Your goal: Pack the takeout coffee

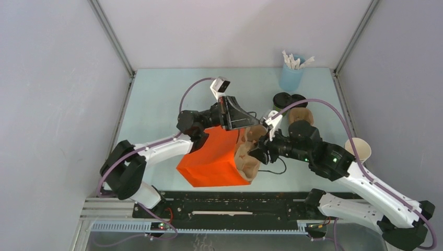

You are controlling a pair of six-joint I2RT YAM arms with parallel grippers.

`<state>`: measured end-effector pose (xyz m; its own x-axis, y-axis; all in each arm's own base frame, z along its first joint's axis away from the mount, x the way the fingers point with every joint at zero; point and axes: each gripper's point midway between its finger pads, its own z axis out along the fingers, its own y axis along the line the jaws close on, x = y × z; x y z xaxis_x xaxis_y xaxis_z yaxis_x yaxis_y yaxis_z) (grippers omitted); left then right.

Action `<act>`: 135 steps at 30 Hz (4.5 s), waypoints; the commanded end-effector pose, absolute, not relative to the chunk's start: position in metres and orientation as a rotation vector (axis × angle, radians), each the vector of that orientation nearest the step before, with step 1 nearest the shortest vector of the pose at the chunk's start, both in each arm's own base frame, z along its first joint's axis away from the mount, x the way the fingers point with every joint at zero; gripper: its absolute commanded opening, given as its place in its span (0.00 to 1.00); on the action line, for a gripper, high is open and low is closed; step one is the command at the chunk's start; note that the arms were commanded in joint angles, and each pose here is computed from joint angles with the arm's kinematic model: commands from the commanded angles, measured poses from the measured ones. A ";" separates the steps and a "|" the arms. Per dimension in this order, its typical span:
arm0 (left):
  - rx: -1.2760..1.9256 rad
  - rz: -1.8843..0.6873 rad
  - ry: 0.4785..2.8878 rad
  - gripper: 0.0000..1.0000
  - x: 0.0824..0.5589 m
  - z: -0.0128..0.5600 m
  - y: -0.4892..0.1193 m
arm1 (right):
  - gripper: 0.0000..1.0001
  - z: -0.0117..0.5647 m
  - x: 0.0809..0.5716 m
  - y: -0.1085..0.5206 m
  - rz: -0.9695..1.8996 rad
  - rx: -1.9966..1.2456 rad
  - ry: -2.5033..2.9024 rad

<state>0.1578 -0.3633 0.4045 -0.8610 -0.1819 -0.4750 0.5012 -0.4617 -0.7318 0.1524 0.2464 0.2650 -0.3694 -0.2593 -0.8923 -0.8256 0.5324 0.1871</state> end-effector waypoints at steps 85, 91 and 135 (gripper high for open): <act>0.430 -2.450 1.277 0.00 0.139 0.410 -0.377 | 0.35 0.280 0.115 0.201 0.899 -1.018 1.932; 0.408 -2.436 1.340 0.00 0.160 0.385 -0.368 | 0.35 0.270 0.129 0.212 0.934 -1.008 1.979; 0.399 -2.386 1.425 0.00 0.178 0.362 -0.351 | 0.35 0.273 0.197 0.189 0.394 -0.526 2.177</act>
